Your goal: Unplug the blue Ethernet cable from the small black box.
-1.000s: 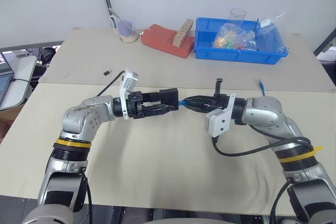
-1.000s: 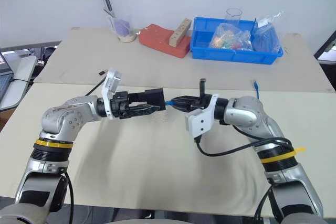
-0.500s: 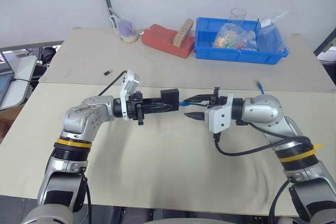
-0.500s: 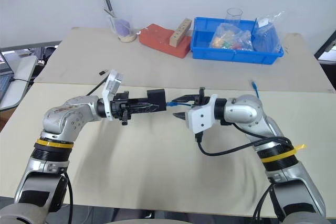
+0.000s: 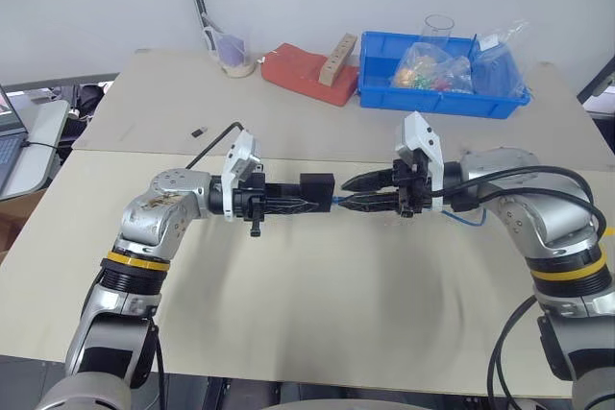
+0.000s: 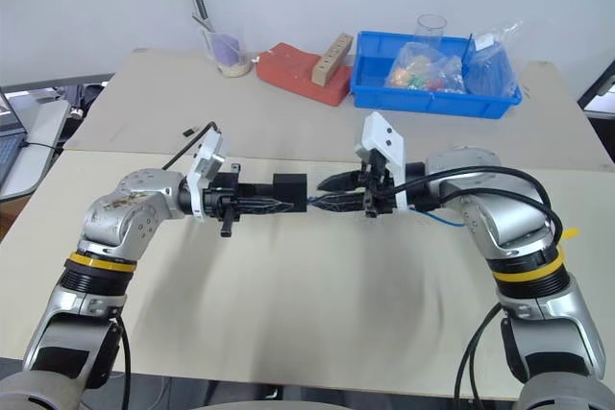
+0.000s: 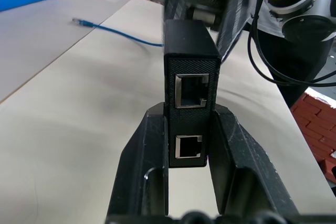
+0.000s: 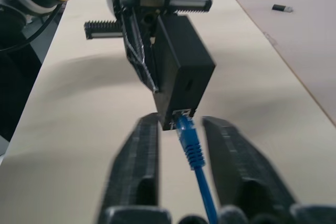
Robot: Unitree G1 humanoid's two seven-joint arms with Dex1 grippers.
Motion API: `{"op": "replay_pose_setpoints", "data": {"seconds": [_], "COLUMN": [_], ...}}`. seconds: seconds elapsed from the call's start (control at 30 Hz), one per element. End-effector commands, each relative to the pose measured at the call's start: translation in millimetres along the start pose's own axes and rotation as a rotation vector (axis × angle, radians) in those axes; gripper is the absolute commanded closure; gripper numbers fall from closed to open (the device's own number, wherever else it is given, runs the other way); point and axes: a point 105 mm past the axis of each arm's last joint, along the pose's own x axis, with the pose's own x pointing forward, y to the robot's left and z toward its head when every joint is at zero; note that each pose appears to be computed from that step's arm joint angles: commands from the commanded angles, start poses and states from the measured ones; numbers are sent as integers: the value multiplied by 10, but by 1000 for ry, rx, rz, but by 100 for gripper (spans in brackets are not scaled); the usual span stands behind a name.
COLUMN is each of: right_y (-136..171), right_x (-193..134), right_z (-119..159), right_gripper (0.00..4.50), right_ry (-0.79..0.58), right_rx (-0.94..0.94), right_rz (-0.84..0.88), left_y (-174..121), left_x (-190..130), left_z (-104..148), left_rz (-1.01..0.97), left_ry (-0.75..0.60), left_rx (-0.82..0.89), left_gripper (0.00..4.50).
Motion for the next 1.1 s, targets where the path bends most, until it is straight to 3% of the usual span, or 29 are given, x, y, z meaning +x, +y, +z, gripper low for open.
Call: {"op": "replay_pose_setpoints", "data": {"seconds": [0.03,1.1], "right_y": [31,68], "right_x": [-23,-6], "right_z": [44,85], "right_gripper": [304,304], "right_ry": [8,30], "right_rx": [-28,9], "right_rz": [14,105], "left_y": [-53,-99], "left_x": [19,76], "left_z": [131,103], "left_rz": [-31,-75], "left_ry": [-13,18], "left_rx": [63,98], "left_gripper": [398,398]}}
